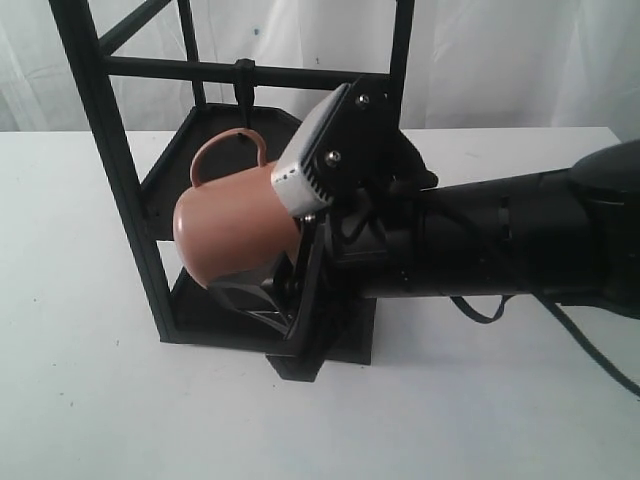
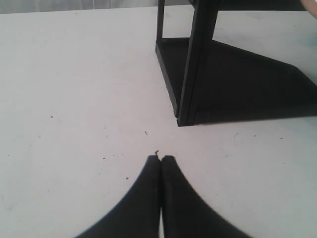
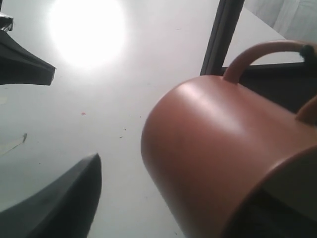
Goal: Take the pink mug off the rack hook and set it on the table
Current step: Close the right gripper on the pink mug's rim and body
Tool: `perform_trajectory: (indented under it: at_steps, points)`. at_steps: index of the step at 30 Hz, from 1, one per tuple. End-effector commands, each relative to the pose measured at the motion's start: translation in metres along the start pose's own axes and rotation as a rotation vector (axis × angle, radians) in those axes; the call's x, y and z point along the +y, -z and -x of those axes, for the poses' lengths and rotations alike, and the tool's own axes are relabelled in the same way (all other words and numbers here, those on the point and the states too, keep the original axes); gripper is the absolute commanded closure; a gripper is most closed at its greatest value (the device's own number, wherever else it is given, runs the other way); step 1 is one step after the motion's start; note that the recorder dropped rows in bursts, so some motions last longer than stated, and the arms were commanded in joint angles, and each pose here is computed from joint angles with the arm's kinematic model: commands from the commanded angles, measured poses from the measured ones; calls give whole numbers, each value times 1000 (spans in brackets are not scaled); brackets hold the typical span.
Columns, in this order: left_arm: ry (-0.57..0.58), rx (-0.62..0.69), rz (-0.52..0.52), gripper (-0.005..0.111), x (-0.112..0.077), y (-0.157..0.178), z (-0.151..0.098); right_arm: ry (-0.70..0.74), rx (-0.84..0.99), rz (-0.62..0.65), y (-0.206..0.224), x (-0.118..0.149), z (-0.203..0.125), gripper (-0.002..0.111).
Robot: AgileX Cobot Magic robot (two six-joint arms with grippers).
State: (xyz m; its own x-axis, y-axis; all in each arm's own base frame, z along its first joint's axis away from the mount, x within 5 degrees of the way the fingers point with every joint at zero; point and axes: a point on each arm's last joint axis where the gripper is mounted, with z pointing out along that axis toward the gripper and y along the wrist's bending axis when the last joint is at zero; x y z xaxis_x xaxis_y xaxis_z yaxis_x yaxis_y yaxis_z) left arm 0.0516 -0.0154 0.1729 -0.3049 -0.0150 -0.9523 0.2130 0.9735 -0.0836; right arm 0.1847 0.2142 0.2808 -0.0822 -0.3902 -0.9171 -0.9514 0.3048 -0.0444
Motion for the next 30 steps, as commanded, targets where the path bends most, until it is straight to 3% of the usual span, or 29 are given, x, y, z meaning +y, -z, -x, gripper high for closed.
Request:
perform_trajectory:
  at_steps: [1, 19, 30]
  points:
    - [6, -4, 3, 107, 0, 0, -1, 10, -29, -14, -1, -2, 4, 49]
    - [6, -4, 3, 107, 0, 0, -1, -15, -11, 26, -14, -3, -5, 49]
    - [6, -4, 3, 107, 0, 0, -1, -19, -65, 17, -13, -7, 9, 49]
